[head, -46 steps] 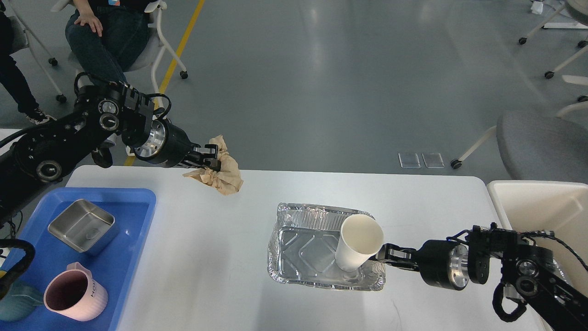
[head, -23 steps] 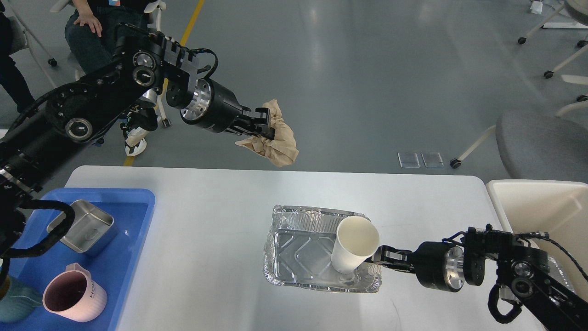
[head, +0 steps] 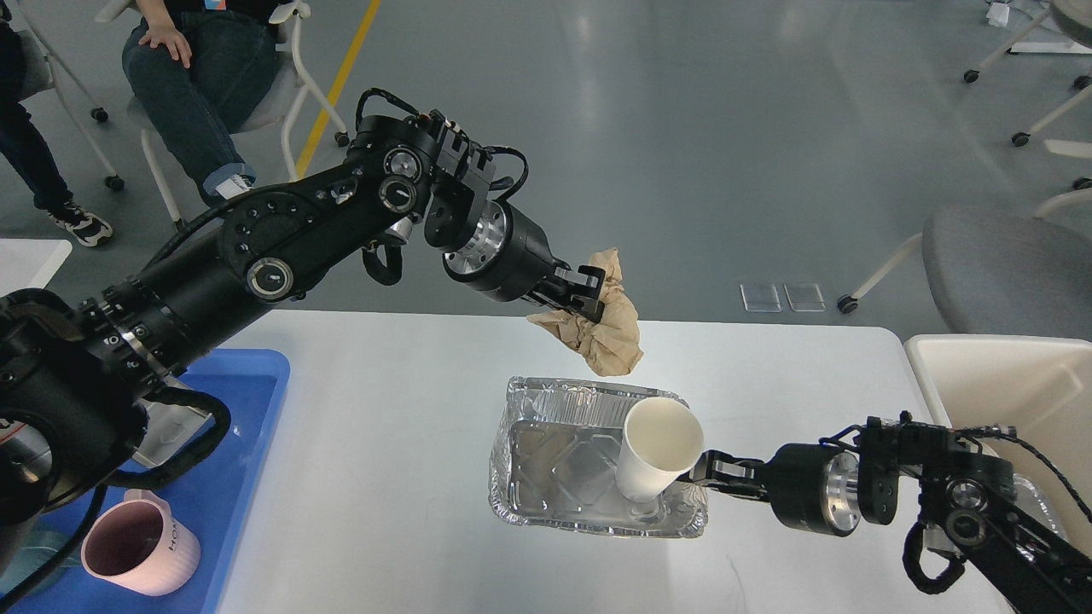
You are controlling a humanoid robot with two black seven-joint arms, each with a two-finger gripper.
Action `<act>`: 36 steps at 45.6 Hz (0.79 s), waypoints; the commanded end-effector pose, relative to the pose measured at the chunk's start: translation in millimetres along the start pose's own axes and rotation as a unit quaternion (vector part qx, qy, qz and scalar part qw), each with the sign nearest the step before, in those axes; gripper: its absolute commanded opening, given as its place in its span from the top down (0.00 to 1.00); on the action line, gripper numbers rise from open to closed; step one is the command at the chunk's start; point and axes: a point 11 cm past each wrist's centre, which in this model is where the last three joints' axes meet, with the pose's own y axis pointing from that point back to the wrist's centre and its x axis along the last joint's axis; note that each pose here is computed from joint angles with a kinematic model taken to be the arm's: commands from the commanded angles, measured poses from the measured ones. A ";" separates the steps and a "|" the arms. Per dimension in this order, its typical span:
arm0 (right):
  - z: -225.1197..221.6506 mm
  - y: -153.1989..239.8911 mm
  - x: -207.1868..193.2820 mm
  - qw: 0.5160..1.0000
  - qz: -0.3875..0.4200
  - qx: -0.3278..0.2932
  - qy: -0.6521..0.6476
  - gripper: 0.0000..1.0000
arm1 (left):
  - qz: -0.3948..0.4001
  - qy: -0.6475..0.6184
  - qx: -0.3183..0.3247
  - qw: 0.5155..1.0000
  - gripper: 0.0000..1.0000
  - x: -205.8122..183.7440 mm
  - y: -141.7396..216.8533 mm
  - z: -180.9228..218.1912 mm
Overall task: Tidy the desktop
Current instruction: 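Lift the paper bag high and carry it over the foil tray, then lower the paper bag into the foil tray and open the left gripper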
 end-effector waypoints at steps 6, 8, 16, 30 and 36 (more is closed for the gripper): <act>-2.1 -1.0 11.1 1.000 0.010 -0.007 0.009 1.00 | -0.015 -0.003 0.011 1.000 1.00 -8.9 -8.9 -4.2; -2.6 -1.0 13.1 1.000 0.011 -0.007 0.010 1.00 | -0.016 -0.003 0.010 1.000 1.00 -9.1 -9.2 -3.5; -3.8 -0.4 15.4 1.000 0.012 -0.006 0.012 1.00 | -0.016 -0.005 0.009 1.000 1.00 -9.5 -9.6 -2.0; -3.2 0.1 17.6 1.000 0.013 -0.008 0.013 1.00 | -0.003 -0.002 0.002 1.000 1.00 0.0 0.4 1.2; -4.3 -0.4 17.7 1.000 0.013 -0.006 0.013 1.00 | 0.004 -0.002 0.000 1.000 1.00 7.3 10.2 3.1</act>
